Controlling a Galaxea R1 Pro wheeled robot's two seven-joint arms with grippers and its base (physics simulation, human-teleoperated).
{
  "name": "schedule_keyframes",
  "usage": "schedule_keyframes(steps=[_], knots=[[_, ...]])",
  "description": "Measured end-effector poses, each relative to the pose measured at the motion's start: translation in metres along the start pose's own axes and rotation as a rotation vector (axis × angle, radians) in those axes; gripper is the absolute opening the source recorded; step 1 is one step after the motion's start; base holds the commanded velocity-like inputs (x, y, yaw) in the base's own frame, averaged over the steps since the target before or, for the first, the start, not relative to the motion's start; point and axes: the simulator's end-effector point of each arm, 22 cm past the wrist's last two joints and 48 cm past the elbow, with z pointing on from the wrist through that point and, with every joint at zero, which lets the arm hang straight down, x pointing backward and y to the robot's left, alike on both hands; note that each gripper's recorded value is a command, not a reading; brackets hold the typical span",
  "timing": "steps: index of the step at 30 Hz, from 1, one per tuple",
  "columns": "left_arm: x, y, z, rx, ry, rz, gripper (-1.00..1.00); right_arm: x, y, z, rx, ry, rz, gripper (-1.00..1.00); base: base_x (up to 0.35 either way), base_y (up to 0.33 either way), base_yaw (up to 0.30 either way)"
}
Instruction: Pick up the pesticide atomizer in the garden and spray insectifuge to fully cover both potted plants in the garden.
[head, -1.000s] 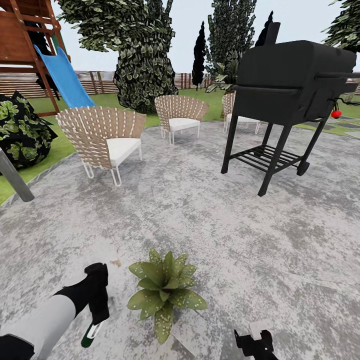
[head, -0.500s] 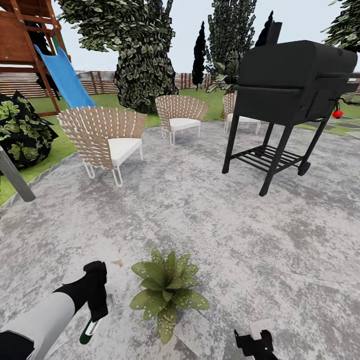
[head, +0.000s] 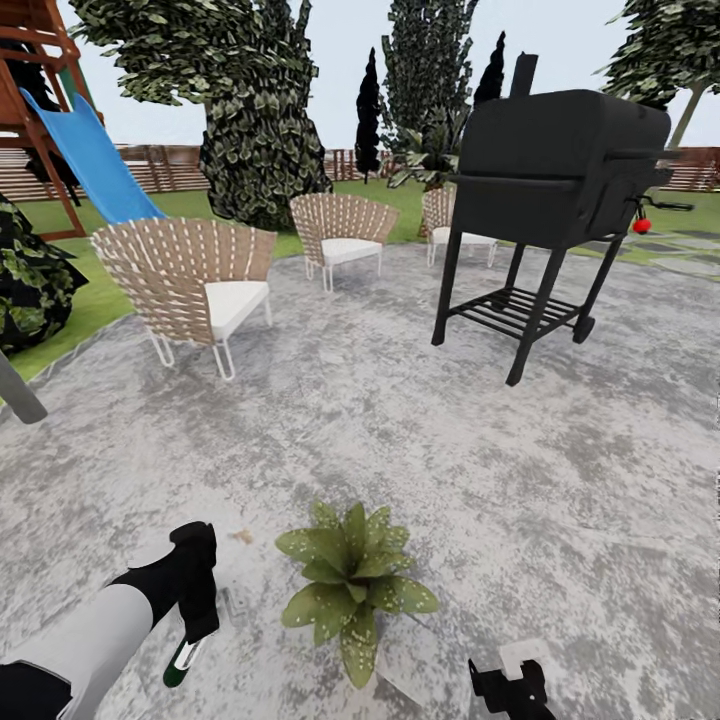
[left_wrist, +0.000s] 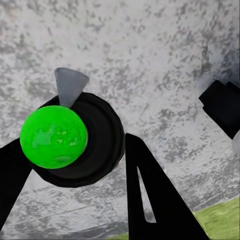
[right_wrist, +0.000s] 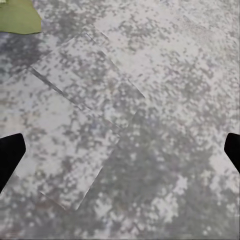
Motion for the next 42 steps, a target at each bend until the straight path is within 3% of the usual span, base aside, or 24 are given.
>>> schedule_keyframes(steps=[5,11,17,22,26,42], knots=[[-0.002,-0.001,-0.001,0.0,-0.003,0.002,-1.0,-0.001,0.0,0.0,0.001,-0.002,0.0,1.0,0.051,0.028,-0.187],[0.002,-0.022,0.016,0.034,0.011,0.021,-1.0,-0.001,0.0,0.0,0.001,-0.003,0.0,1.0,0.001,0.001,-0.012],[0.03,-0.025,0.035,0.041,0.061,-0.003,-1.0,-0.001,0.0,0.0,0.001,-0.003,0.0,1.0,0.0,0.0,0.0],[0.016,-0.019,0.029,0.038,-0.005,-0.053,-1.0,-0.001,0.0,0.0,0.001,-0.003,0.0,1.0,0.0,0.0,0.0],[-0.006,-0.011,0.014,0.012,-0.057,-0.049,-1.0,-0.002,0.0,0.0,0.001,-0.004,0.0,1.0,0.0,0.0,-0.002],[-0.001,-0.006,0.013,0.004,-0.056,-0.059,-1.0,-0.001,0.0,0.0,0.0,-0.002,0.0,1.0,-0.046,0.088,-0.223]])
